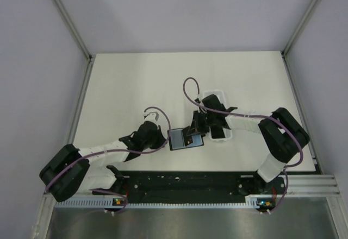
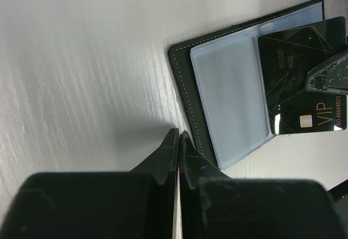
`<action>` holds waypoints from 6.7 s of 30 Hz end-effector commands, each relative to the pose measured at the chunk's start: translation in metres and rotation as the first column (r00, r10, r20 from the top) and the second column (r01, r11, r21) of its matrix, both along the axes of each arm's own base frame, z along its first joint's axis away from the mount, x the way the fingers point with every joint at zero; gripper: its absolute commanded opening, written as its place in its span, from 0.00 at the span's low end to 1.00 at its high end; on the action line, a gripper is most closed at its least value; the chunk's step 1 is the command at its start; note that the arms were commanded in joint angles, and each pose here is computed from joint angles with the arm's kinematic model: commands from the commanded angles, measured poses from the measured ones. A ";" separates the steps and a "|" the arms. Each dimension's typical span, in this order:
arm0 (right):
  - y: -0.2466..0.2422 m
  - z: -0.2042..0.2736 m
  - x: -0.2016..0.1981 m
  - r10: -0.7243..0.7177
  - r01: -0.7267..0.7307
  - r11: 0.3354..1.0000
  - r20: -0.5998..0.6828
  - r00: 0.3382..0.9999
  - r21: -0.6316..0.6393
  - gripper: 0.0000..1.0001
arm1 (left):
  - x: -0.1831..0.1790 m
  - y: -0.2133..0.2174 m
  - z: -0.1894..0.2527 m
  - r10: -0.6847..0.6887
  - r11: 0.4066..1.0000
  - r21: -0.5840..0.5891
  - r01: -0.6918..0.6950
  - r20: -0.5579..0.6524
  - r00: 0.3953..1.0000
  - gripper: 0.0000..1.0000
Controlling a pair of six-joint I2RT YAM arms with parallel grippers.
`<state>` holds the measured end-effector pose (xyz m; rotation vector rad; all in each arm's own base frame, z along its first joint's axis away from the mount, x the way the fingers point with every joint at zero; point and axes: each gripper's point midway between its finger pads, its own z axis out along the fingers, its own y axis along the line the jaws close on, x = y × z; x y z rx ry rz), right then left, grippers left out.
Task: Put the credit cards into the card holder
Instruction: Insert the credit card into the card holder, then pick up the credit card from the storage box.
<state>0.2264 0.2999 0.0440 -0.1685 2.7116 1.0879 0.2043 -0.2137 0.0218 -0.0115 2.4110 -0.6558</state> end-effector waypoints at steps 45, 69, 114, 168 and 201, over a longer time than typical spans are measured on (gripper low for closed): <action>0.001 -0.016 -0.005 -0.024 0.027 0.998 -0.046 0.999 0.063 0.00 | 0.007 -0.008 0.003 -0.007 1.000 -0.013 0.007 0.016 1.000 0.00; 0.019 -0.019 -0.006 -0.015 0.030 0.981 -0.080 0.997 0.190 0.00 | 0.007 -0.011 0.002 -0.017 1.000 -0.010 0.017 0.008 1.000 0.00; -0.028 0.013 0.015 -0.056 0.106 0.945 0.165 0.985 -0.308 0.00 | 0.006 -0.015 0.001 -0.028 0.999 -0.032 0.028 0.003 1.000 0.00; -0.026 0.052 0.021 -0.018 0.192 0.872 0.362 0.932 -0.450 0.00 | 0.008 -0.002 0.008 0.010 1.000 0.002 -0.010 0.036 0.999 0.00; -0.148 0.006 0.054 -0.323 0.422 0.739 0.273 0.906 -0.525 0.28 | 0.048 -0.042 0.129 -0.134 0.981 -0.100 0.164 0.257 0.957 0.15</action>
